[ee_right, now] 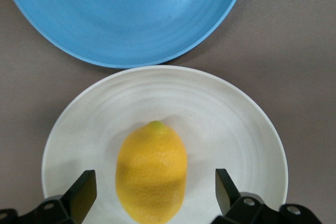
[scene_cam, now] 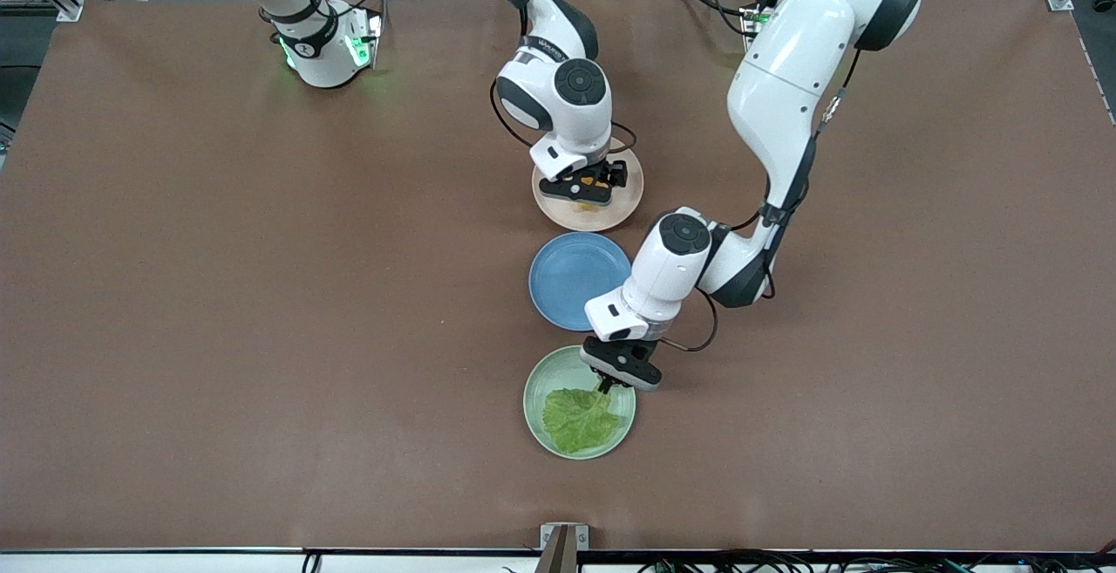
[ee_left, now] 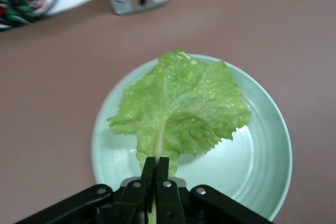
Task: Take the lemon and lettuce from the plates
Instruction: 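Lift the lemon with the right gripper while the left gripper carries lettuce off, then carry the lemon with the right gripper while the left gripper releases lettuce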
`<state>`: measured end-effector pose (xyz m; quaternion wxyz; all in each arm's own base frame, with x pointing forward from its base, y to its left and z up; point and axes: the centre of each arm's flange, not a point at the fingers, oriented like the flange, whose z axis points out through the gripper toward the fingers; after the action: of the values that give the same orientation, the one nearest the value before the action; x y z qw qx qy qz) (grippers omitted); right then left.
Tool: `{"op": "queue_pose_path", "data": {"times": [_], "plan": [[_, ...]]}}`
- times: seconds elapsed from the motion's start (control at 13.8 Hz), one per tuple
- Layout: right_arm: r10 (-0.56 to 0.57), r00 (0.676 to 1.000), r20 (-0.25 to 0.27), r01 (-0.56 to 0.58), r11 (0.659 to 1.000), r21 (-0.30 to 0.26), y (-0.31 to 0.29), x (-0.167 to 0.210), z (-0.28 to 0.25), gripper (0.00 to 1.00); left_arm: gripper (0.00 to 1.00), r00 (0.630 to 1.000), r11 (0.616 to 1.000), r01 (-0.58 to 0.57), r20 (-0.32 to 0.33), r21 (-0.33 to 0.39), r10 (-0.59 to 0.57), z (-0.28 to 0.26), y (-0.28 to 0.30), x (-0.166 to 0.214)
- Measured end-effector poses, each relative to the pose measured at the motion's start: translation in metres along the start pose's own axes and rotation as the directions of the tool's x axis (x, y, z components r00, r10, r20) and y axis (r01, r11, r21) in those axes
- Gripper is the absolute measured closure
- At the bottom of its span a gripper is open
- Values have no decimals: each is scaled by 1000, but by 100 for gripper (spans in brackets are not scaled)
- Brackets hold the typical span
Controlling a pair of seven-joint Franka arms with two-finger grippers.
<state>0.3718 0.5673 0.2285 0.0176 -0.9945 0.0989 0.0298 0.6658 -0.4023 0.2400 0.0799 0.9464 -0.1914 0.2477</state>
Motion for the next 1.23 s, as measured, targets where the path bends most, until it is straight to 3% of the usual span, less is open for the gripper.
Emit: {"op": "queue_pose_path", "data": {"times": [0.22, 0.29, 0.36, 0.44, 0.58, 0.8, 0.94, 1.23], "plan": [[-14, 1000, -8, 14, 1000, 0, -2, -3, 10, 19, 96, 993, 994, 86, 80, 71, -92, -84, -48, 48], [-19, 1000, -10, 19, 1000, 5, -4, -6, 13, 19, 96, 987, 989, 116, 101, 97, -126, -112, -73, 55], [-24, 1000, -11, 24, 1000, 8, -6, -9, 16, 25, 96, 979, 982, 144, 125, 121, -159, -131, -98, 52], [-28, 1000, -13, 28, 1000, 12, -7, -11, 18, 25, 96, 970, 975, 169, 152, 144, -190, -140, -122, 41], [-29, 999, -15, 29, 999, 16, -8, -12, 18, 39, 96, 945, 960, 211, 212, 184, -248, -134, -163, 7], [-40, 999, -36, 40, 999, 7, -7, -6, 17, 39, 96, 907, 937, 265, 271, 229, -323, -119, -218, -37], [-54, 997, -53, 52, 998, -46, -3, 2, 6, 39, 96, 896, 929, 280, 283, 241, -343, -116, -232, -49], [-49, 997, -53, 41, 989, -144, 37, 55, -110, 39, 96, 880, 923, 292, 308, 250, -361, -97, -242, -87]]}}
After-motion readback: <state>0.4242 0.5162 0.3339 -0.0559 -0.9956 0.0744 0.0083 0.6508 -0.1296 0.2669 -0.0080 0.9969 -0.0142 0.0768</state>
